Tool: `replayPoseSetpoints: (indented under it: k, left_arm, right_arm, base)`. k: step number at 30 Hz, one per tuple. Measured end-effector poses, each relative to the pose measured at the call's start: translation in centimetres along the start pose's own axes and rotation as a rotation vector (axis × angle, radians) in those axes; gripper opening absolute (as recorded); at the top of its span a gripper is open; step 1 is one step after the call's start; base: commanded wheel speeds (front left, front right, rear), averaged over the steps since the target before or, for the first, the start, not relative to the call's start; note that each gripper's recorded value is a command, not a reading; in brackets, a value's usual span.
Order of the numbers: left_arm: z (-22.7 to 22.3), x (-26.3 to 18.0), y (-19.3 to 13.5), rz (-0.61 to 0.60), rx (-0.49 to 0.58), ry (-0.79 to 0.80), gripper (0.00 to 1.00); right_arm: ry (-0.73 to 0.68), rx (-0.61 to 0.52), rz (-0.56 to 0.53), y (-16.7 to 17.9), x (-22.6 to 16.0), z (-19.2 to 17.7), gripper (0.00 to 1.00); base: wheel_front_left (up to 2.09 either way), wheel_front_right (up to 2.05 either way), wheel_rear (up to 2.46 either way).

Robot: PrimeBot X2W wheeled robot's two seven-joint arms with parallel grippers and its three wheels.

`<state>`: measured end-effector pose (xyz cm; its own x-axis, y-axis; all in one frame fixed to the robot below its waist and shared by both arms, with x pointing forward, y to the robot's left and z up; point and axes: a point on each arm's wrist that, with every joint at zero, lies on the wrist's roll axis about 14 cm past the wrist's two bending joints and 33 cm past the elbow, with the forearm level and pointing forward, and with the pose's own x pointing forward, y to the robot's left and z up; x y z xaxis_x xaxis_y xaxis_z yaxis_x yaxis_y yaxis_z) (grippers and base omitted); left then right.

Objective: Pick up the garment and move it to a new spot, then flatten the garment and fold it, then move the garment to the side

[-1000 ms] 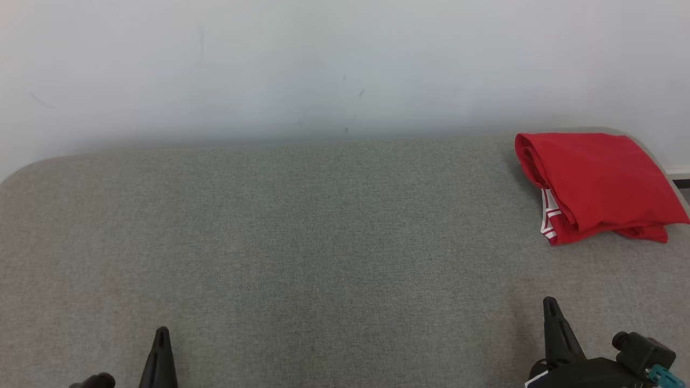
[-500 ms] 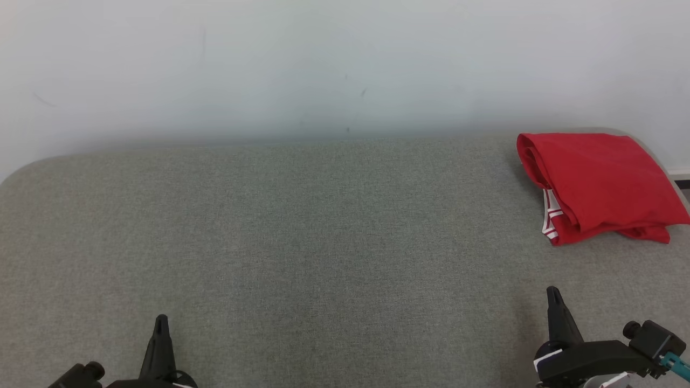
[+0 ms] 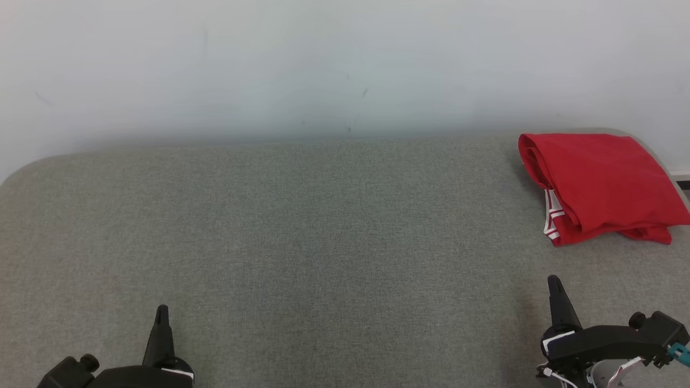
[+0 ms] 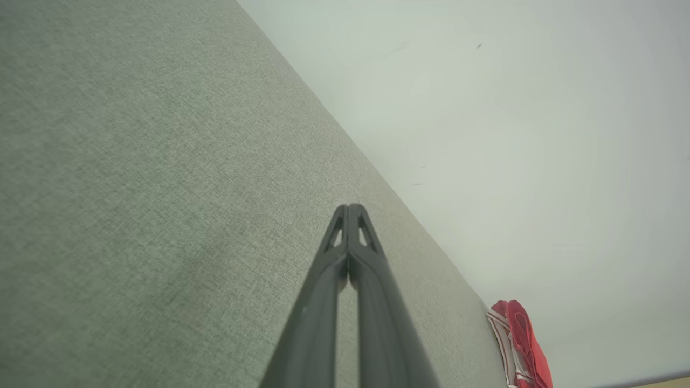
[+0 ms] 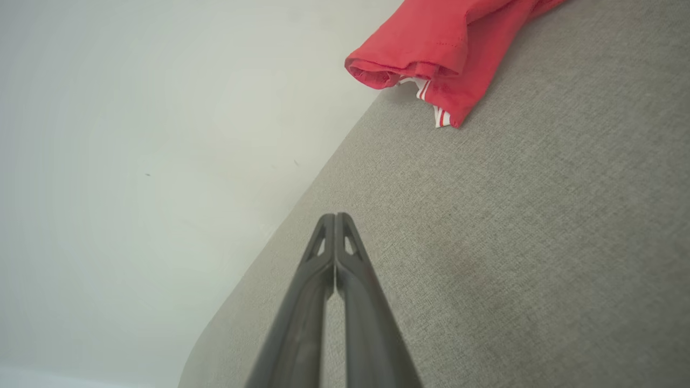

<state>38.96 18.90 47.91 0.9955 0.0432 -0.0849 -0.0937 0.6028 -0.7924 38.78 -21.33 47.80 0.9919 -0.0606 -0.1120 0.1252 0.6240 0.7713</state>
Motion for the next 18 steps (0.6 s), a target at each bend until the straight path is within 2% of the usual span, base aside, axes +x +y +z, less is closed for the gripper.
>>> replayPoseSetpoints:
  k: [18]
  left_arm:
    - [0.5, 1.1, -0.8, -0.011, -0.203, -0.001, 0.00]
  right_arm:
    - [0.010, 0.210, 0.015, 0.7, 1.2, 0.5, 0.00]
  base:
    - [0.00, 0.00, 0.00]
